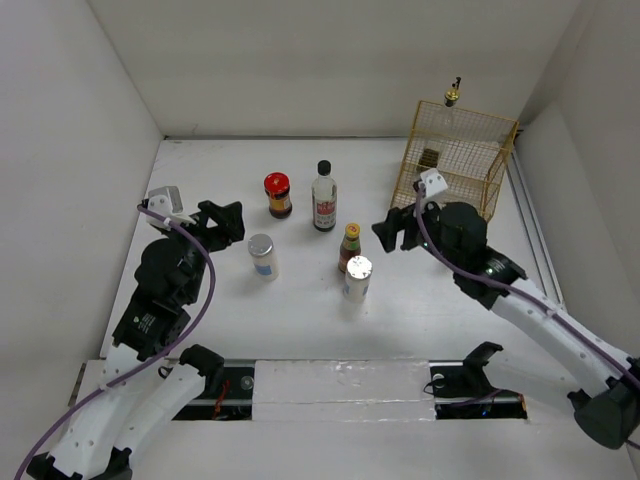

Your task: Organize the condiment bottles

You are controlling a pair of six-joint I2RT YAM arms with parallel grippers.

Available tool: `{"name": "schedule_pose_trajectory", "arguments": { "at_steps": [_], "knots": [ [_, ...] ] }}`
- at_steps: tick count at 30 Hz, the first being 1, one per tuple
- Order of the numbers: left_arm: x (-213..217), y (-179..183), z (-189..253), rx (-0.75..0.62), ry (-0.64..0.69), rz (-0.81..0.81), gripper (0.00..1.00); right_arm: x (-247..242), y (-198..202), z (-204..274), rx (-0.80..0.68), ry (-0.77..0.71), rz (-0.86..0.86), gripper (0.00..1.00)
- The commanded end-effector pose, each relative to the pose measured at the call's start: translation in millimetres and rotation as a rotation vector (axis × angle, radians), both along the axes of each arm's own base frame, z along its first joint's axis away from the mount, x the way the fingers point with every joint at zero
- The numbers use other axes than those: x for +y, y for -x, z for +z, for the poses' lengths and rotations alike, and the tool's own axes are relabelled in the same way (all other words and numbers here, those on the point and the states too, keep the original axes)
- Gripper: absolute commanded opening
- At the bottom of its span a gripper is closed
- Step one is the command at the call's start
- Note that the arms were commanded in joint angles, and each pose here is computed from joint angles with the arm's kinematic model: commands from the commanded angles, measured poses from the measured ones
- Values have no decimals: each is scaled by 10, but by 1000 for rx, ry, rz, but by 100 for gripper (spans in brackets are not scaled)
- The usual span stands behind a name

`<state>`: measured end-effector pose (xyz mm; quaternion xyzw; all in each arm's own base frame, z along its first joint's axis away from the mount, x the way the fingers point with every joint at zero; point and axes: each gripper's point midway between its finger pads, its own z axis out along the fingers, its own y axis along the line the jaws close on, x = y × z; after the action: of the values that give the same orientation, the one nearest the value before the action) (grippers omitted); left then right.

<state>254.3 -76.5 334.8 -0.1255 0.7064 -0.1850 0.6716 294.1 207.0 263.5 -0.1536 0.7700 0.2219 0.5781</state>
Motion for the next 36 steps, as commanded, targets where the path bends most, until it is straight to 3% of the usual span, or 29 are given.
{"name": "schedule_pose_trajectory", "arguments": {
  "at_steps": [1, 4, 10, 22, 27, 32, 36],
  "knots": [
    [-24, -40, 69, -24, 17, -3, 72, 15, 502, -128, 78, 73, 151, 82],
    [-55, -54, 81, -22, 16, -16, 72, 41, 770, -499, 181, 131, 211, 92],
    [-80, -69, 59, -13, 12, -25, 72, 370, 947, -540, 188, 126, 335, 96],
    [-86, -47, 81, -21, 16, -34, 72, 534, 601, -707, 170, 225, 239, 100],
    [-102, -43, 81, -21, 16, -43, 72, 633, 515, -748, 138, 196, 239, 97],
    [-102, -43, 81, -21, 16, -43, 72, 653, 503, -786, 144, 189, 235, 83],
    [-89, -25, 102, -31, 11, -43, 72, 615, 536, -874, 167, 211, 236, 82]
  ]
}}
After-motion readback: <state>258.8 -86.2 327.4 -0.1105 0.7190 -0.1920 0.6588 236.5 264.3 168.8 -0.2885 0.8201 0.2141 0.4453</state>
